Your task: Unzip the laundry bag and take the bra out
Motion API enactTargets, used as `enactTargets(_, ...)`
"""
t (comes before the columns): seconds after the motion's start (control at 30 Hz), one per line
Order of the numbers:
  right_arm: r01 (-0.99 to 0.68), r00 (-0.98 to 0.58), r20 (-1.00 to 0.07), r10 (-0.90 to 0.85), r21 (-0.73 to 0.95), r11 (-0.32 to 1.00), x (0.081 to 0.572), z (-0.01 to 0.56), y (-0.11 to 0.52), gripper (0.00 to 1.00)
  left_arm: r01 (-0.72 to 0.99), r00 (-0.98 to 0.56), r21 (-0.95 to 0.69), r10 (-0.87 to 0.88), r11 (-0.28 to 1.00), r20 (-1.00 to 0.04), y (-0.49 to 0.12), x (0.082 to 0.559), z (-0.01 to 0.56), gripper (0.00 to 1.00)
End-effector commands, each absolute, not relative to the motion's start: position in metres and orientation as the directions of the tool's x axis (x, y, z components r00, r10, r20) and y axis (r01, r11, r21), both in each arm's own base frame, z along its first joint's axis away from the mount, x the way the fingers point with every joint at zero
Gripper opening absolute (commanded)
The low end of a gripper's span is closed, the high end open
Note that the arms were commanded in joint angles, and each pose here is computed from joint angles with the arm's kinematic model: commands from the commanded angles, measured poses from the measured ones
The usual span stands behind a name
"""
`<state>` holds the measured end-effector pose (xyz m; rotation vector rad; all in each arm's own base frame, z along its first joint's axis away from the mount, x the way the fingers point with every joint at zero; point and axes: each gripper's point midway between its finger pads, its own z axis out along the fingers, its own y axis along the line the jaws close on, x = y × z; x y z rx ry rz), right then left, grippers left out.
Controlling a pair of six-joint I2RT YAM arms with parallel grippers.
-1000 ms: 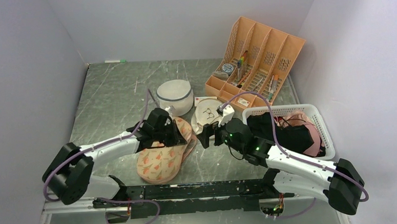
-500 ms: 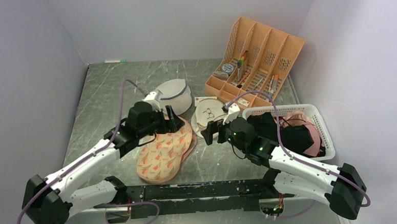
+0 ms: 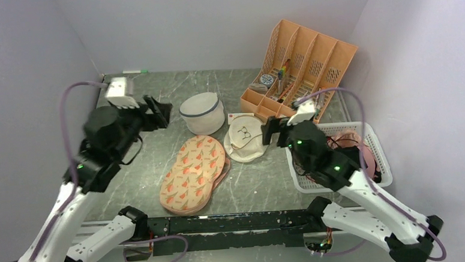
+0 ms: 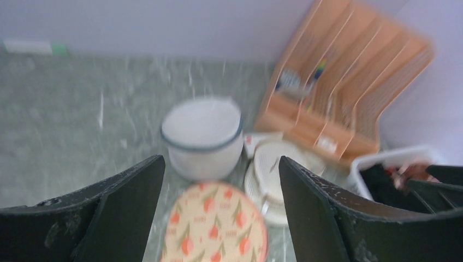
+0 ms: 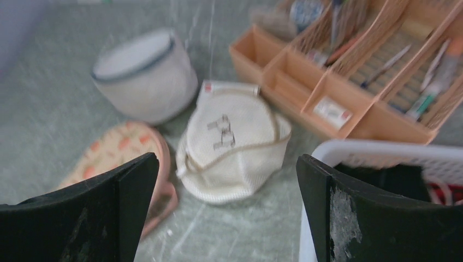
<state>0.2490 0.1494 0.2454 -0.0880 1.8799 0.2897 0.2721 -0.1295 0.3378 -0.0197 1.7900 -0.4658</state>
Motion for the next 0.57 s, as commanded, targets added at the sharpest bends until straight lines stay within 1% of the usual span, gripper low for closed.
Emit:
enactTargets(0.0,-0.111,-0.169,-0.978,0.125,0.145,0.983,0.235,0.333,0.100,1.00,0.261,-0.015,-0.212,-0.215,0.942,-0.976,-0.097,0.247,0.436,0.88)
enactTargets(0.07,-0.149,-0.092,-0.982,0.166,0.179,0.973,0.223,0.373,0.091,1.00,0.287,0.072,-0.200,-0.230,0.937,-0.971,-0.089,0.232,0.468,0.89)
enactTargets(0.13,-0.190,-0.030,-0.981,0.192,0.194,0.962,0.213,0.401,0.085,1.00,0.301,0.143,-0.195,-0.247,0.933,-0.958,-0.081,0.217,0.490,0.90)
enactTargets(0.23,-0.219,0.035,-0.974,0.223,0.210,0.953,0.203,0.428,0.076,1.00,0.305,0.209,-0.197,-0.268,0.932,-0.941,-0.071,0.202,0.507,0.92)
enactTargets(0.37,-0.210,0.070,-0.969,0.236,0.217,0.953,0.199,0.444,0.068,1.00,0.296,0.237,-0.205,-0.279,0.933,-0.931,-0.063,0.194,0.509,0.94)
enactTargets(0.53,-0.204,0.065,-0.971,0.231,0.214,0.955,0.201,0.438,0.069,1.00,0.287,0.207,-0.202,-0.267,0.936,-0.941,-0.065,0.199,0.500,0.95)
